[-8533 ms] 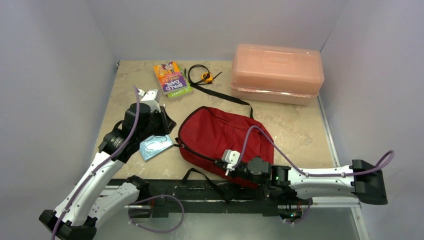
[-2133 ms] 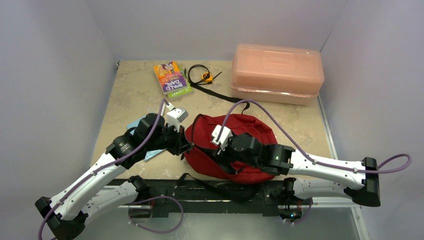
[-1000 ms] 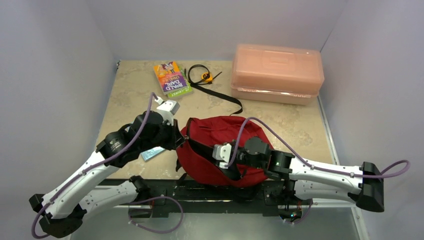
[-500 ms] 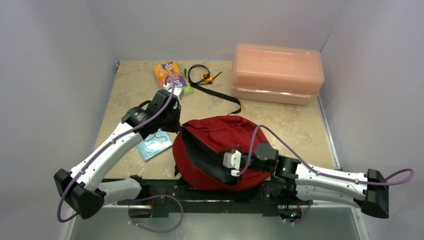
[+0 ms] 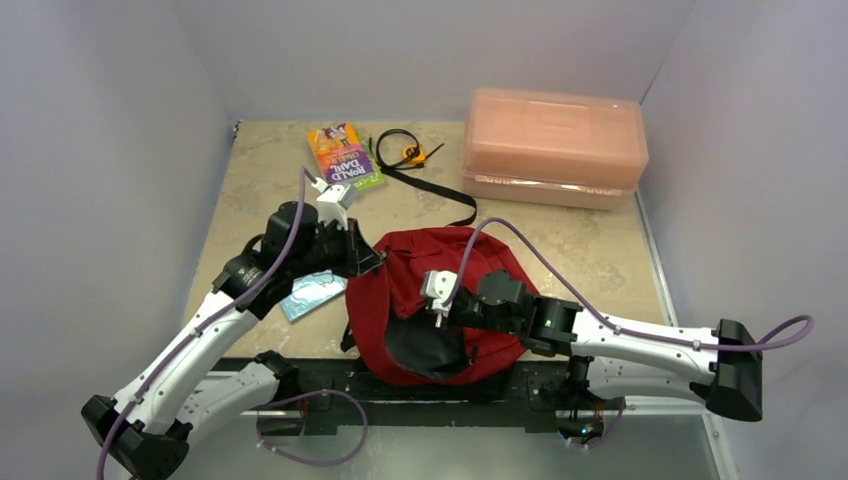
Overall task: Pack the student bag
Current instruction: Unzip the student bag at the center of the board.
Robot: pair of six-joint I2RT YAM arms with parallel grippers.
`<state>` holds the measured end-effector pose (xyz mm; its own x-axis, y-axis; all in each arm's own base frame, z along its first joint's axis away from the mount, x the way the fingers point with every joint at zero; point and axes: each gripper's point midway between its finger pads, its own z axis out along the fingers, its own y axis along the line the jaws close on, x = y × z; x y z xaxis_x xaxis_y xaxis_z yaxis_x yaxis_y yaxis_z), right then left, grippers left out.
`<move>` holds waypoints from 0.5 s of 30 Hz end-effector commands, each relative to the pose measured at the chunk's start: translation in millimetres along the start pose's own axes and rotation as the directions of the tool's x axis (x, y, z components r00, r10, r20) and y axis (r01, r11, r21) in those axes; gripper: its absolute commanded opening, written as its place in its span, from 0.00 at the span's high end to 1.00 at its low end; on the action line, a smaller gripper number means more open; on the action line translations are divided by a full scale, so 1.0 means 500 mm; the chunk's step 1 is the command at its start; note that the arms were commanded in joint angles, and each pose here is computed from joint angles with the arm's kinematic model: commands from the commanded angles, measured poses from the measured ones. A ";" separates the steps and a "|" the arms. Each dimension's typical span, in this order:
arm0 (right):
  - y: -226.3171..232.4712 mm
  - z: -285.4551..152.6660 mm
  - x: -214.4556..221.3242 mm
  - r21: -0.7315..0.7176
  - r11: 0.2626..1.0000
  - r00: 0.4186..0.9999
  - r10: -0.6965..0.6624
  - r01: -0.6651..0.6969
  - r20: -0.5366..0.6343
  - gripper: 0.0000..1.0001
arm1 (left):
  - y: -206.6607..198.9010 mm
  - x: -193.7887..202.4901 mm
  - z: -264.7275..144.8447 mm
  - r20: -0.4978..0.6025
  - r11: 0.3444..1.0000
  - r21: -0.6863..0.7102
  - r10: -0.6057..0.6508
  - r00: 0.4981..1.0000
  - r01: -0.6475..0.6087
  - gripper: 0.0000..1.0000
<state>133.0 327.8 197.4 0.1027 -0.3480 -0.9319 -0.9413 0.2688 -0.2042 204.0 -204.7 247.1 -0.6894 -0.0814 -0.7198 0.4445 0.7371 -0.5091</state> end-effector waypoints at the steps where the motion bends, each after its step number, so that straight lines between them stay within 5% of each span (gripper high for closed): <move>1: 0.026 0.005 -0.010 -0.053 0.995 0.996 0.087 -0.086 0.014 1.00 | -0.044 -0.009 0.011 0.016 0.991 0.124 -0.052 0.998 0.050 1.00; 3: 0.026 0.011 0.003 -0.048 0.995 0.996 0.087 -0.087 -0.015 1.00 | -0.037 -0.003 0.015 0.001 0.992 0.109 -0.063 0.998 0.062 1.00; 5: 0.052 0.013 0.012 -0.062 0.964 0.966 0.254 -0.258 -0.054 1.00 | -0.034 -0.001 0.016 -0.004 0.993 0.100 -0.064 0.998 0.064 1.00; 6: 0.060 0.013 0.017 -0.064 0.955 0.956 0.284 -0.289 -0.070 0.37 | -0.033 -0.001 0.015 -0.004 0.993 0.096 -0.064 0.998 0.064 1.00; 7: 0.067 0.013 0.025 -0.069 0.948 0.948 0.305 -0.312 -0.087 0.06 | -0.032 -0.001 0.014 -0.002 0.994 0.093 -0.062 0.998 0.062 1.00; 15: 0.059 -0.006 0.033 -0.013 0.937 0.924 0.343 -0.350 -0.167 0.01 | -0.022 -0.011 -0.012 0.029 0.999 0.047 -0.029 0.999 0.028 1.00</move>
<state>103.5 325.1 151.6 -0.2378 -0.4152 -0.8781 -0.9412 0.3219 0.1027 197.0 -209.6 230.2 -0.7463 -0.0875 -0.6598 0.4079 0.7232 -0.5573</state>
